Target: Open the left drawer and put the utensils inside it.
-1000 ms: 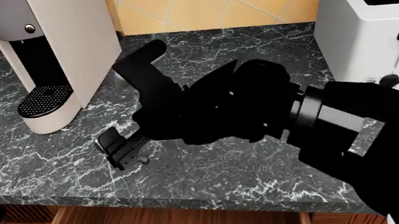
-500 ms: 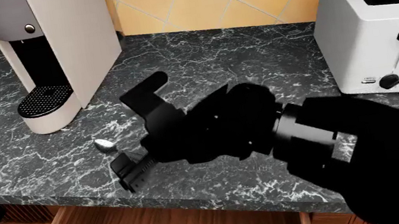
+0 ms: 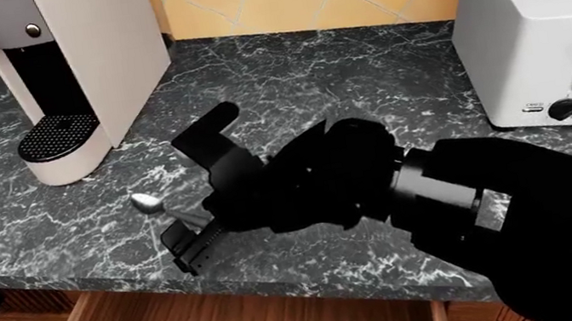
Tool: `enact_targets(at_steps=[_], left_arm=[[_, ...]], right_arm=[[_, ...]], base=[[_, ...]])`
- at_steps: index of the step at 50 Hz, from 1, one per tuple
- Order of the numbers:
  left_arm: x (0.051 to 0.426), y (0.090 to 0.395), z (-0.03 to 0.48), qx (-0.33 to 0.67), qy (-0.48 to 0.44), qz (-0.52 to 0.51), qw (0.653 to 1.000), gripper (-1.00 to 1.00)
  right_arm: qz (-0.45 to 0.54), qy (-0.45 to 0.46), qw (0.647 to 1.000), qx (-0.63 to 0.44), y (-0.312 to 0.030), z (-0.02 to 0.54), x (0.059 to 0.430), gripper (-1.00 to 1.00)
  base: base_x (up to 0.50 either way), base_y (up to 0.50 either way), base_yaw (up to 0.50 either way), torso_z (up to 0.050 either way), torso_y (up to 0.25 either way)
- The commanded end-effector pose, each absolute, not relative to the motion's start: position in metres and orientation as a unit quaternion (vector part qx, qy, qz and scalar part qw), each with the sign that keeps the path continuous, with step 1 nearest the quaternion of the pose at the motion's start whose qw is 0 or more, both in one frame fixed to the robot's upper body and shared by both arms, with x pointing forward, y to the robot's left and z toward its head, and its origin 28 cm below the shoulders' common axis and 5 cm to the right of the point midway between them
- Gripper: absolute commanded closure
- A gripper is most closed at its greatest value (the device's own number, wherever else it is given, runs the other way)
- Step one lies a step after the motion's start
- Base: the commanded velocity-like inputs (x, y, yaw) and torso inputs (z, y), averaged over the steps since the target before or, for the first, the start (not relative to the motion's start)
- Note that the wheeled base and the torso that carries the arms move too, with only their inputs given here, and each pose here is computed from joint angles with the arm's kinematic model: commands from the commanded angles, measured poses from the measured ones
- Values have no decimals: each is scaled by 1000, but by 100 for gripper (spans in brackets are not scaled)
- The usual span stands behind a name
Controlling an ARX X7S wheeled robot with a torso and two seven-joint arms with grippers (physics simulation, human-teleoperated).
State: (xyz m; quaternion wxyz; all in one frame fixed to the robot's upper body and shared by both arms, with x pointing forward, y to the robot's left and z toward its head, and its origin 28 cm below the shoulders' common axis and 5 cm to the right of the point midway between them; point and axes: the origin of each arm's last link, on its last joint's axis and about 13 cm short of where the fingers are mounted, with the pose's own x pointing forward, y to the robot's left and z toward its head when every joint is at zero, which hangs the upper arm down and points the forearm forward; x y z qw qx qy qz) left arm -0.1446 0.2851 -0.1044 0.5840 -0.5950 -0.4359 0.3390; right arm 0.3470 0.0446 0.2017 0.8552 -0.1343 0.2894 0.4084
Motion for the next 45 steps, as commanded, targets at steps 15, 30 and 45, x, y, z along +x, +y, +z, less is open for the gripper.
enact_targets(at_steps=[15, 30, 45], left_arm=[[-144, 285, -106, -594, -426, 337, 594, -100], [-143, 285, -106, -596, -423, 335, 594, -100], [-141, 285, -107, -599, -422, 330, 595, -100]], right_arm=[[430, 274, 848, -143, 49, 204, 344, -100], [437, 274, 846, -131, 46, 196, 349, -100], [426, 262, 855, -141, 47, 194, 348, 100]], base=[[0, 0, 0, 0, 0], [0, 0, 0, 0, -107], [0, 0, 0, 0, -2]])
